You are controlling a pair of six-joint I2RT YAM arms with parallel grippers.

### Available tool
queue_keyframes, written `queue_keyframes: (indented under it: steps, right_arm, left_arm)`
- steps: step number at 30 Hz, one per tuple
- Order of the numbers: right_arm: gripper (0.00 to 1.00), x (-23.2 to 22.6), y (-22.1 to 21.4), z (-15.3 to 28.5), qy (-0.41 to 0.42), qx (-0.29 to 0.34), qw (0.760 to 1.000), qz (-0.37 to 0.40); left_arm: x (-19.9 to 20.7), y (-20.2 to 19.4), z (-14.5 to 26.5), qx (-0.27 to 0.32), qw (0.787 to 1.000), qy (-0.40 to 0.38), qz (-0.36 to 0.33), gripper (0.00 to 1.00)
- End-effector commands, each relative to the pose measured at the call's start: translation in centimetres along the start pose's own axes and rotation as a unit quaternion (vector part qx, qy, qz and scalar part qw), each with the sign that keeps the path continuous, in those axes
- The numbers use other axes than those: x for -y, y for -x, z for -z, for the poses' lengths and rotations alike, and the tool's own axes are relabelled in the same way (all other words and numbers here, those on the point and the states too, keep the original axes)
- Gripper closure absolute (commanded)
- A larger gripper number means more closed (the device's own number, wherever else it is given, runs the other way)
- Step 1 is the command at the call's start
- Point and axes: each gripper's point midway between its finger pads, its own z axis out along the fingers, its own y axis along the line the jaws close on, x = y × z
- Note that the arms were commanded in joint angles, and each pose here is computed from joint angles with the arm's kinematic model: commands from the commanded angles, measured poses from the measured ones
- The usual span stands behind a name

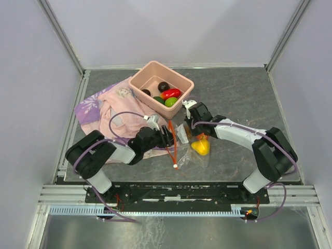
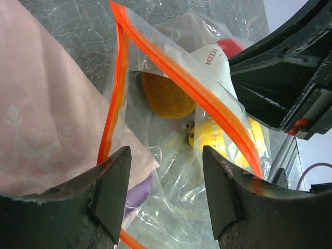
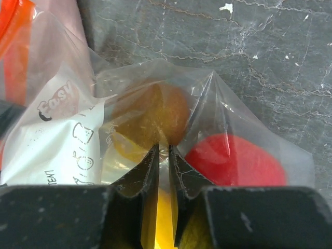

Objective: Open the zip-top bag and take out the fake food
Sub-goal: Pick up the fake fruit from the zipper food storage bag.

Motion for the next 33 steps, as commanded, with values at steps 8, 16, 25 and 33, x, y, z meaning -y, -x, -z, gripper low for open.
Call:
queue_keyframes:
  steps: [8, 16, 25, 33]
  right_arm:
    - [0.83, 1.4, -0.5, -1.8, -0.046, -0.032, 0.998, 0.030]
    - [0.67, 0.4, 2.6, 1.6, -0.008, 0.054, 0.998, 0.030]
    - [0.67, 2.8, 5.3, 2.7, -0.053, 0.094, 0.994, -0.009]
    - [0.79, 4.4, 5.4, -1.3, -0.100, 0.045, 0.994, 0.028]
  left_arm:
    - [1.6, 1.5, -2.0, 0.020, 0.999, -0.026, -0.011, 0.35]
    - [1.9, 2.5, -2.2, 0.033, 0.998, -0.024, -0.040, 0.34]
    - [2.7, 2.7, -2.9, 0.025, 0.998, -0.041, -0.043, 0.35]
    - [2.5, 2.5, -3.2, 0.020, 0.998, -0.044, -0.048, 0.34]
